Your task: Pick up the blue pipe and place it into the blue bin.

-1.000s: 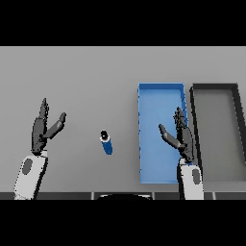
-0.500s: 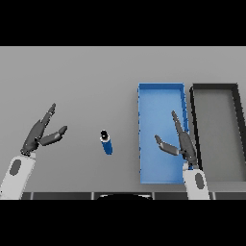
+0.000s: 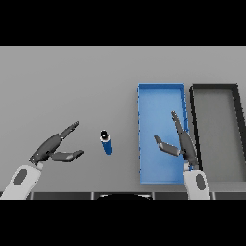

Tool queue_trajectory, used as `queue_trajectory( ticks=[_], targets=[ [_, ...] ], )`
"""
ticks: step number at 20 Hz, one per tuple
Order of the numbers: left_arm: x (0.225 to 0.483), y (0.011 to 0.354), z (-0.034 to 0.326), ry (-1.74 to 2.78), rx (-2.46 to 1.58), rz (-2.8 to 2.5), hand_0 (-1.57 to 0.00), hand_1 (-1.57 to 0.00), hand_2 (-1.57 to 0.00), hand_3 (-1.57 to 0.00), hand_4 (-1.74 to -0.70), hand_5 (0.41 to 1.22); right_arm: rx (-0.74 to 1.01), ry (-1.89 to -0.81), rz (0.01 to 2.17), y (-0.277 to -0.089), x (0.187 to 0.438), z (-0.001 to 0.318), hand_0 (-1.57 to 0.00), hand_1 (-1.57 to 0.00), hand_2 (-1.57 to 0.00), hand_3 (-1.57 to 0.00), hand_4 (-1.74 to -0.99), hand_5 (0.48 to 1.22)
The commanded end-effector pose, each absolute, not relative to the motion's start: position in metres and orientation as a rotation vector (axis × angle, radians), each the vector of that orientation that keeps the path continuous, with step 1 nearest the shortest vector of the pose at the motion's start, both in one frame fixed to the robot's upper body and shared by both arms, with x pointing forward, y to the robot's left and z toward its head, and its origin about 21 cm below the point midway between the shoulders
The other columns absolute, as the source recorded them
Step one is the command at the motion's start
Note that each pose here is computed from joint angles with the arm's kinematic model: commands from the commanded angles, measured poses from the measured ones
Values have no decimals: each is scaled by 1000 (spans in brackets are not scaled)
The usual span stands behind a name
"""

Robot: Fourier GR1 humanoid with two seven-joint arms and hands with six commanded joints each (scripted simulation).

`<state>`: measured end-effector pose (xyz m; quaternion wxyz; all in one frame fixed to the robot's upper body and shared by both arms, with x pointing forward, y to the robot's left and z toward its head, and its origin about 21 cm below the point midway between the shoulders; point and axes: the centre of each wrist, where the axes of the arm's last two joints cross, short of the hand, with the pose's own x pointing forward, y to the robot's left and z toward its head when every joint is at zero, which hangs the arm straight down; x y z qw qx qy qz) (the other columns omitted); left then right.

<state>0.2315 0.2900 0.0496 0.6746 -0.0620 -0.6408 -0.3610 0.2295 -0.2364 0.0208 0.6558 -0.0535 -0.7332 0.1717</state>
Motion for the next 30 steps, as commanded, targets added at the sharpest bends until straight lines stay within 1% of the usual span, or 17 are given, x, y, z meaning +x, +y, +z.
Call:
queue_trajectory(
  ticks=[1,2,4,7,10,11,14,19,21,23,24,25,26,27,28,29,30],
  targets=[
    [230,282,48,-1407,-148,-834,1,1,1,1,-1031,496,-123,-1652,385,-236,230,19,1,1,1,1,-1229,576],
    [226,277,43,-1382,-165,-852,1,1,1,1,-1047,483,-123,-1652,384,-235,230,19,1,1,1,1,-1228,573],
    [222,262,39,-1381,-192,-907,1,1,1,1,-1075,472,-128,-1652,391,-240,228,17,1,1,1,1,-1219,572],
    [222,246,29,-1375,-227,-938,1,1,1,1,-1107,463,-125,-1636,395,-233,229,18,1,1,1,1,-1212,570],
    [231,227,24,-1414,-266,-932,1,1,1,1,-1149,484,-119,-1651,385,-233,230,19,1,1,1,1,-1210,564],
    [232,217,19,-1432,-281,-925,1,1,1,1,-1149,486,-113,-1652,377,-236,231,22,1,1,1,1,-1211,560],
    [237,204,6,-1432,-280,-894,1,1,1,1,-1131,488,-119,-1647,373,-240,228,21,1,1,1,1,-1206,554],
    [245,187,-9,-1425,-325,-832,1,1,1,1,-1138,497,-116,-1637,362,-236,228,15,1,1,1,1,-1202,549],
    [247,179,-17,-1436,-286,-851,1,1,1,1,-1104,497,-110,-1645,362,-237,227,14,1,1,1,1,-1200,547],
    [251,169,-21,-1447,-306,-828,1,1,-23,0,-1098,517,-124,-1651,374,-240,228,21,1,1,1,1,-1195,548],
    [254,167,-21,-1464,-349,-802,1,1,-51,-16,-1117,543,-129,-1636,371,-242,229,19,1,1,1,1,-1192,549],
    [254,166,-24,-1459,-365,-785,1,1,-87,-44,-1137,567,-121,-1633,372,-241,228,17,1,1,1,1,-1188,550],
    [256,163,-25,-1445,-397,-754,1,-44,-166,-108,-1176,601,-126,-1646,380,-241,227,17,1,1,1,1,-1186,554],
    [256,159,-26,-1448,-418,-733,1,-118,-269,-202,-1217,635,-129,-1639,376,-244,228,17,1,1,1,1,-1188,556],
    [256,157,-26,-1450,-446,-718,-39,-248,-417,-345,-1268,675,-118,-1646,371,-243,228,18,1,1,1,1,-1196,560],
    [255,156,-27,-1453,-466,-698,-179,-411,-578,-590,-1301,784,-124,-1642,377,-245,227,18,1,1,1,1,-1192,560],
    [257,153,-25,-1462,-478,-670,-418,-642,-777,-777,-1383,872,-129,-1646,373,-247,226,18,1,1,1,1,-1191,561]
  ],
)
